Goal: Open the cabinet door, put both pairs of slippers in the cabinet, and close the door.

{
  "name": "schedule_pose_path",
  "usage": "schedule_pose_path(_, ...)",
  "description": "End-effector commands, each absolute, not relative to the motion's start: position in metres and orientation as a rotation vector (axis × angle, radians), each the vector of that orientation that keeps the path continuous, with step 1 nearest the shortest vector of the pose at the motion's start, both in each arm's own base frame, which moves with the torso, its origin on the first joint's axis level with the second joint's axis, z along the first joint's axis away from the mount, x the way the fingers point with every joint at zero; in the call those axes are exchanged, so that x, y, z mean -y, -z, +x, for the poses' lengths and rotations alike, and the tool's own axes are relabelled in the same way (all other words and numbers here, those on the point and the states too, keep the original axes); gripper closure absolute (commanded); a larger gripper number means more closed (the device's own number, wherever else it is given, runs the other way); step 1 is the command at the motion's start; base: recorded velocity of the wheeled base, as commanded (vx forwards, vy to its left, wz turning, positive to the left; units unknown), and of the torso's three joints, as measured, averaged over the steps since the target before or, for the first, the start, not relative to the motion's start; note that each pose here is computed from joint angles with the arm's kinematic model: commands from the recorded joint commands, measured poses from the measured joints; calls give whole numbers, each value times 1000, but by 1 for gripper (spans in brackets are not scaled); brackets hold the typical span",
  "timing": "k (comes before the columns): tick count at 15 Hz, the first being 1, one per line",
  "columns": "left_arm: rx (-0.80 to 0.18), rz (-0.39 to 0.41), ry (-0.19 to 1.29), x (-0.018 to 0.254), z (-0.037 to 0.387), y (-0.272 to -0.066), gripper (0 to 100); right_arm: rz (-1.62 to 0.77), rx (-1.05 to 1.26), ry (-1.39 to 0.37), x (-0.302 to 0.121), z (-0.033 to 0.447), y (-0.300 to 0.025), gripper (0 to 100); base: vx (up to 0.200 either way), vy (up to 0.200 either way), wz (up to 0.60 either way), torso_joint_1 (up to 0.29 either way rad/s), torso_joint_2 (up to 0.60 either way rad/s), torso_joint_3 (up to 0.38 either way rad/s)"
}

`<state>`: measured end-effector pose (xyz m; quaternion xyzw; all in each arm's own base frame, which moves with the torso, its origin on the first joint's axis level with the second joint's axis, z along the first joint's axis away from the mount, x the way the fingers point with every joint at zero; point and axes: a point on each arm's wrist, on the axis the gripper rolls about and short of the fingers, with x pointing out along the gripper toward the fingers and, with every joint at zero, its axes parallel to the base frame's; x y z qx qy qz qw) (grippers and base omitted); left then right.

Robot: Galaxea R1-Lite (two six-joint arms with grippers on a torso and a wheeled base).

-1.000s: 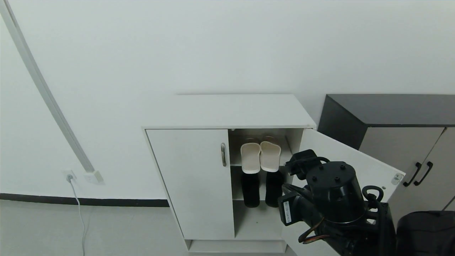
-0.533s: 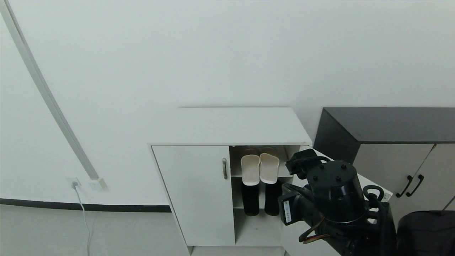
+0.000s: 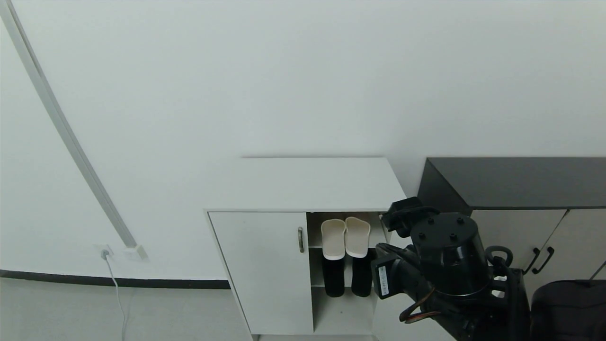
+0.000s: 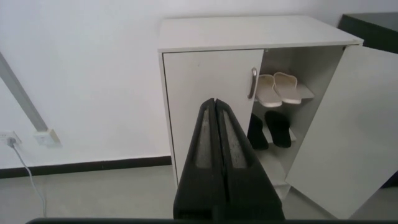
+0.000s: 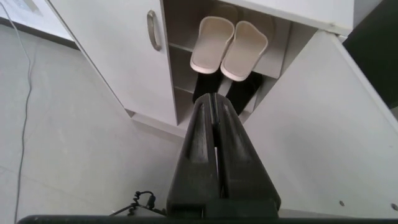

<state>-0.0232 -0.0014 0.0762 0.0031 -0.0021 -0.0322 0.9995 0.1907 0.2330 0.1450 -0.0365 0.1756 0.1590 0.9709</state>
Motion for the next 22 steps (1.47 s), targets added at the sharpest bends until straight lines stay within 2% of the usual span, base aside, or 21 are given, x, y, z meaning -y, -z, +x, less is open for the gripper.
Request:
schedule_pose_path(1, 3, 6, 64, 1, -23, -76, 100, -74, -354, -321, -233, 191, -145, 100, 0, 0, 0, 178, -369, -193)
schedule_pose_path(4, 3, 6, 63, 1, -23, -76, 100, -68, -351, -310, -231, 194, -145, 100, 0, 0, 0, 173, -359, -196)
schedule_pose_path(10, 3, 5, 61, 1, -23, -76, 100, -82, -358, -305, -231, 196, -142, 100, 0, 0, 0, 12, -35, -16)
schedule_pose_path(16, 2, 6, 63, 1, -23, -76, 100, -82, -357, -297, -229, 199, -142, 100, 0, 0, -600, 3, 0, 2)
schedule_pose_path(22, 3, 5, 63, 1, -23, -76, 100, -68, -351, -277, -224, 208, -141, 100, 0, 0, 0, 0, 0, 0)
